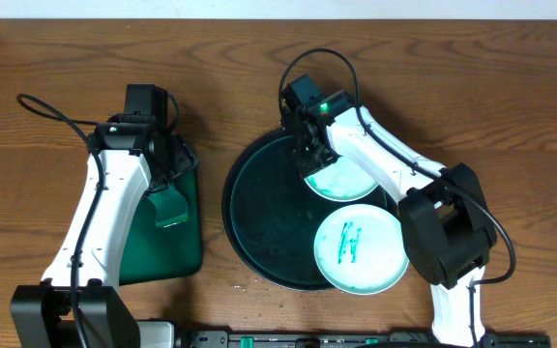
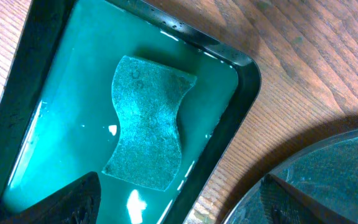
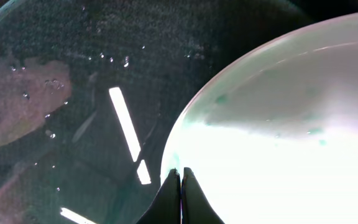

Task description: Clean dirty plates on tray and stack at the side

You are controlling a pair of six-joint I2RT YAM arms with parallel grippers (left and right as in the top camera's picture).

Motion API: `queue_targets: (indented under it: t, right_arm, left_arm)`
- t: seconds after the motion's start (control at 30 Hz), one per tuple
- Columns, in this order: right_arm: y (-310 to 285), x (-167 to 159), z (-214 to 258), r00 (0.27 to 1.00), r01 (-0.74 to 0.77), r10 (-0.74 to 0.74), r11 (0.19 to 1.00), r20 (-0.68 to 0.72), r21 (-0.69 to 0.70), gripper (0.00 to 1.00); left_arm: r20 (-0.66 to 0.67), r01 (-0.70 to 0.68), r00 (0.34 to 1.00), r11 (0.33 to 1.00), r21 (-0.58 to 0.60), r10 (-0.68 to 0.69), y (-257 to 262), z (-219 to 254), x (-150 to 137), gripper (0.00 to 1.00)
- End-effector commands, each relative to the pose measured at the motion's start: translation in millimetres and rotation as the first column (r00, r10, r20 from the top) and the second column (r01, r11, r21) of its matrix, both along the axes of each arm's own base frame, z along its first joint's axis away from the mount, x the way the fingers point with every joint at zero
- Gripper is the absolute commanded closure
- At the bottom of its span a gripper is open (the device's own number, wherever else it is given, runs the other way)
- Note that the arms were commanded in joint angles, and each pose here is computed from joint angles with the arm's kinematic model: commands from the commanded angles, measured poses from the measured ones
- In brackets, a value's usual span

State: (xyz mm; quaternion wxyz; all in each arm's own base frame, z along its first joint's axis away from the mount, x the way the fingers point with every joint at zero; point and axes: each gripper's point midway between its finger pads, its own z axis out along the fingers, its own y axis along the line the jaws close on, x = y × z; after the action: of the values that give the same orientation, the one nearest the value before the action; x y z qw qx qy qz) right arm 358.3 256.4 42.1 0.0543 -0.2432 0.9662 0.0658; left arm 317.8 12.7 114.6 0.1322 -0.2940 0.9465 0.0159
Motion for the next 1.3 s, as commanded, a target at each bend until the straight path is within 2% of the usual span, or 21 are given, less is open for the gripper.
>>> queue_targets:
  t: [0.0, 0.07, 0.13, 0.27, 0.3, 0.43, 0.57, 0.73, 0.93, 1.27]
  right_arm:
    - [-11.6, 12.7, 0.8, 0.995, 0.084, -0.079, 0.993, 0.064, -0.084, 0.99]
    - [-28.3, 20.0, 1.2, 0.983, 0.166, -0.153, 0.976, 0.1, -0.139, 0.86]
    - [-39.6, 25.6, 1.7, 0.976, 0.2, -0.183, 0.967, 0.117, -0.16, 0.85]
    - [-64.9, 35.4, 1.5, 0.956, 0.287, -0.27, 0.943, 0.115, -0.17, 0.51]
    - [-69.9, 37.2, 1.4, 0.953, 0.298, -0.282, 0.939, 0.113, -0.171, 0.48]
    - [-92.8, 44.9, 4.3, 0.941, 0.337, -0.324, 0.924, 0.102, -0.179, 0.51]
    - [-93.4, 46.1, 17.2, 0.962, 0.273, -0.266, 0.949, 0.063, -0.156, 0.57]
    - [-85.6, 52.5, 49.6, 0.978, 0.2, -0.186, 0.966, 0.098, -0.165, 0.58]
    - [-119.9, 52.0, 57.4, 0.944, 0.329, -0.308, 0.91, 0.119, -0.254, 0.71]
    - [-151.8, 52.6, 47.9, 0.923, 0.384, -0.38, 0.889, 0.068, -0.25, 0.7]
  left_arm:
    - [0.018, 0.001, 1.0, 1.0, 0.002, -0.001, 1.7, 5.4, 4.0, 0.18]
    - [0.018, 0.001, 1.0, 1.0, 0.002, -0.001, 1.7, 5.5, 4.1, 0.18]
    - [0.019, 0.001, 1.0, 1.0, 0.002, -0.001, 1.6, 5.5, 4.2, 0.18]
    - [0.02, 0.001, 1.0, 1.0, 0.002, -0.001, 1.6, 5.6, 4.5, 0.18]
    - [0.02, 0.001, 1.0, 1.0, 0.002, -0.001, 1.6, 5.6, 4.5, 0.18]
    - [0.021, 0.001, 1.0, 1.0, 0.002, -0.001, 1.6, 5.6, 4.8, 0.18]
    - [0.032, 0.001, 0.999, 1.0, 0.002, -0.001, 1.6, 6.3, 7.3, 0.18]
    - [0.042, 0.001, 0.999, 1.0, 0.001, -0.001, 1.4, 7.0, 9.8, 0.18]
    - [0.042, 0.003, 0.999, 1.0, -0.007, -0.003, 0.1, 6.9, 9.7, 0.18]
    - [0.042, 0.006, 0.999, 1.0, -0.017, -0.006, -1.7, 6.7, 9.8, 0.18]
